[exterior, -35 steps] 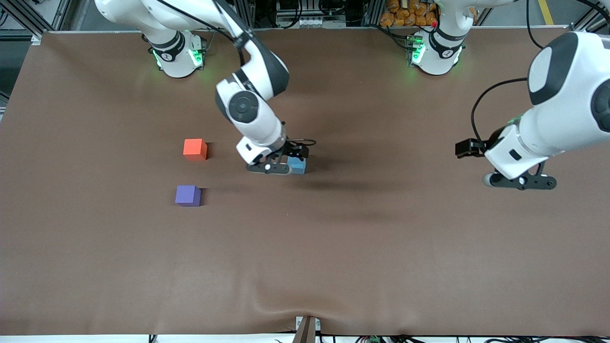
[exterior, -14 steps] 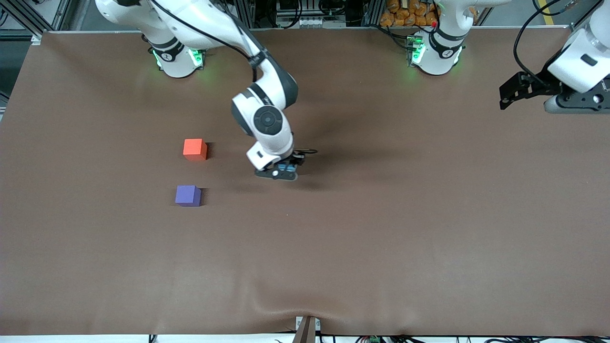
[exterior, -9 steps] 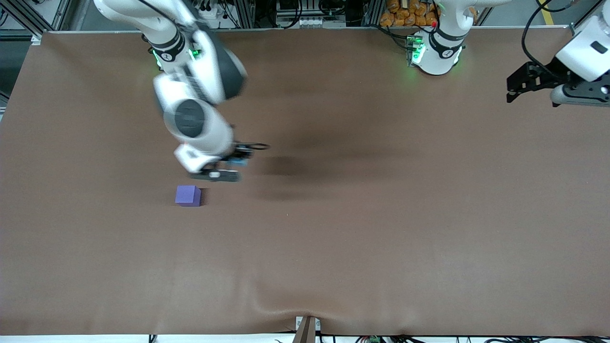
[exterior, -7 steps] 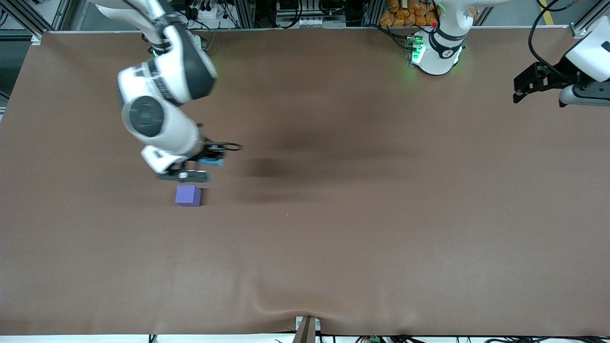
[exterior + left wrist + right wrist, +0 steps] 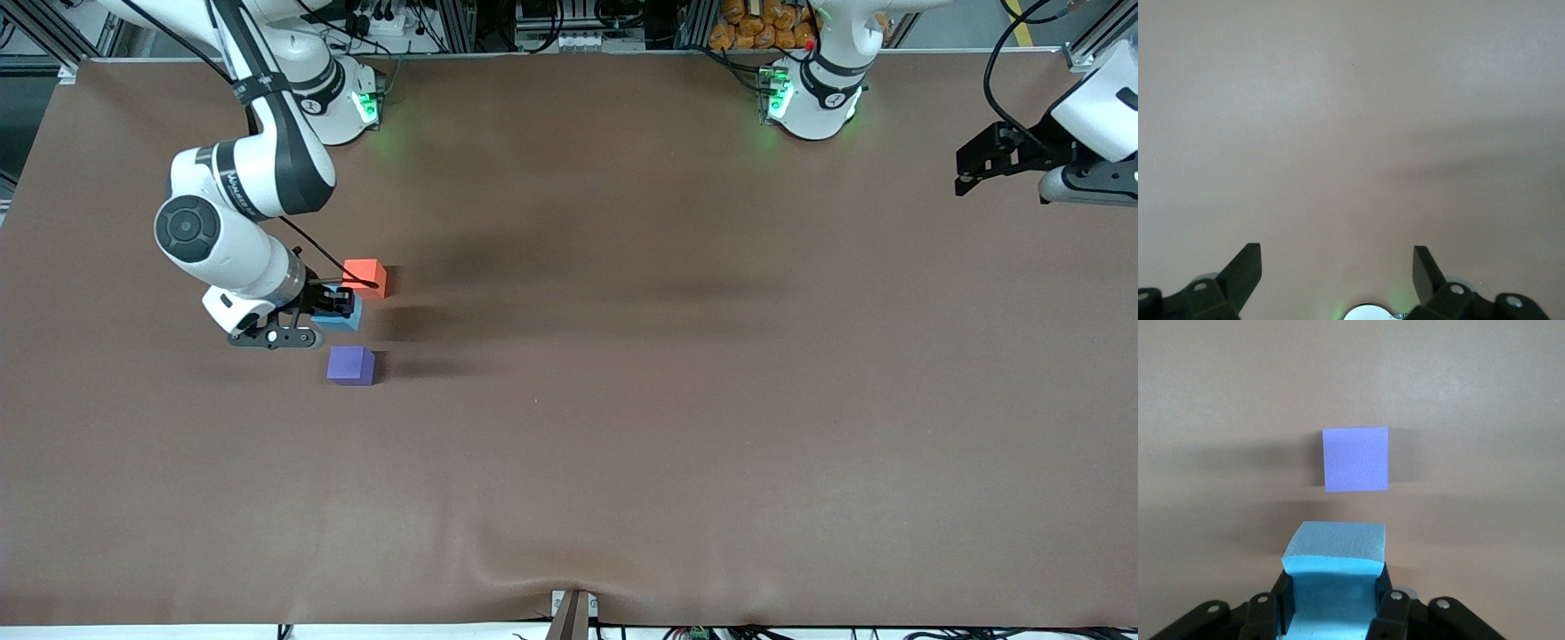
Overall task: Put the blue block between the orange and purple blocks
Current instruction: 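Carry the blue cube with the right gripper toward the red cube, then lower the blue cube between the red and purple cubes, open gripper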
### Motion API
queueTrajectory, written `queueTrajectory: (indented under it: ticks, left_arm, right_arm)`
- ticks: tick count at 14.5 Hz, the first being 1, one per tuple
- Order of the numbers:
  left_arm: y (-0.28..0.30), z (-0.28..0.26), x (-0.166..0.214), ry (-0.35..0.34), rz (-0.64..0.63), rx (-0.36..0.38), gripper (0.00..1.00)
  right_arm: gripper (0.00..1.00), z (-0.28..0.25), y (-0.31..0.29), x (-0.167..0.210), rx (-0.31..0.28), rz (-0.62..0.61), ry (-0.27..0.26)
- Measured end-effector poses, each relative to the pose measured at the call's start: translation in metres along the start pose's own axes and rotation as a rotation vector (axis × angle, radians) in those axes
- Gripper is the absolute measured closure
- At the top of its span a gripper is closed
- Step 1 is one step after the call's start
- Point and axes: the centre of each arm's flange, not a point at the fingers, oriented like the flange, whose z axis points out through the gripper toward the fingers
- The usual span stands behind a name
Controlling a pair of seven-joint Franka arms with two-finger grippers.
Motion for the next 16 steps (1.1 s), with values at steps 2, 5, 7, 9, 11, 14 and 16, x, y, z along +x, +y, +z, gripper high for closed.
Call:
queueTrajectory:
  ticks: [2, 5, 7, 9, 11, 14, 16]
  left_arm:
    - [0.0, 0.0, 0.001, 0.007, 0.0, 0.0, 0.0]
    - [0.0, -0.001, 0.003, 0.019, 0.0, 0.001, 0.0]
    - [0.0, 0.0, 0.005, 0.024, 0.0, 0.0, 0.0]
    - [-0.001, 0.0, 0.006, 0.027, 0.0, 0.0, 0.0]
    - [-0.001, 0.0, 0.007, 0.035, 0.0, 0.001, 0.0]
    - [-0.001, 0.002, 0.01, 0.035, 0.0, 0.0, 0.0]
    - [-0.001, 0.003, 0.012, 0.035, 0.0, 0.0, 0.0]
  right_arm:
    - [0.5, 0.005, 0.01, 0.002, 0.006, -0.027, 0.031]
    - [0.5, 0.03, 0.022, -0.007, 0.007, -0.039, 0.046]
    - [0.5, 0.042, 0.021, -0.014, 0.005, -0.043, 0.038]
    - [0.5, 0.048, 0.018, -0.017, 0.007, -0.049, 0.047]
    - [0.5, 0.057, 0.018, -0.02, 0.009, -0.051, 0.064]
    - [0.5, 0.077, 0.02, -0.026, 0.008, -0.051, 0.074]
    - [0.5, 0.089, 0.019, -0.029, 0.006, -0.054, 0.072]
